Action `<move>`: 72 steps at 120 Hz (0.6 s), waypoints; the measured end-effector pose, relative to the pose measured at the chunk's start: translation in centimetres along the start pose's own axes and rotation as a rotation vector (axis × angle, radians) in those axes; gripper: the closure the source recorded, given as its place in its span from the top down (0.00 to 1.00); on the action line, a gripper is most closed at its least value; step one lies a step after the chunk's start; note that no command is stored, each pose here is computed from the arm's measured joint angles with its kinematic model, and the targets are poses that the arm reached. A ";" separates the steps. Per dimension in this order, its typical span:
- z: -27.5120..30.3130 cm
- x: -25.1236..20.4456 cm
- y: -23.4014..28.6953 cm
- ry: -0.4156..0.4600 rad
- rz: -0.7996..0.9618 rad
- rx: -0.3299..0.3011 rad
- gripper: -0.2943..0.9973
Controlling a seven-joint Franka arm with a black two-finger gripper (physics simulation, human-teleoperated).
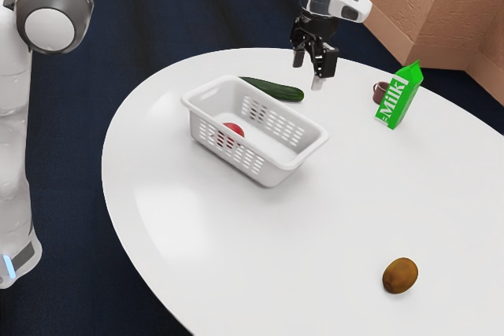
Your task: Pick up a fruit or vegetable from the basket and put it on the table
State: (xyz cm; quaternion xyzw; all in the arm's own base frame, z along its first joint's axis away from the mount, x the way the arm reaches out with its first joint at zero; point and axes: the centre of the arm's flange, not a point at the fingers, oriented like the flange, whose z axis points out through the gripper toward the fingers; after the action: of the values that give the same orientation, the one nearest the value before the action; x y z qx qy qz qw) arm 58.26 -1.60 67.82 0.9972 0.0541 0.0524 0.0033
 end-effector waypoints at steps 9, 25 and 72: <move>0.0 0.0 0.0 0.000 0.000 0.000 0.77; -0.6 0.0 -0.8 0.009 -0.014 0.005 0.77; -0.1 -0.1 -17.3 -0.045 -0.298 0.087 0.77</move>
State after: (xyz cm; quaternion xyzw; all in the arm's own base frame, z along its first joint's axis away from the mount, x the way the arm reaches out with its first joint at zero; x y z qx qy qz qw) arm 56.25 15.60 67.73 0.9783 0.2034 0.0265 -0.0307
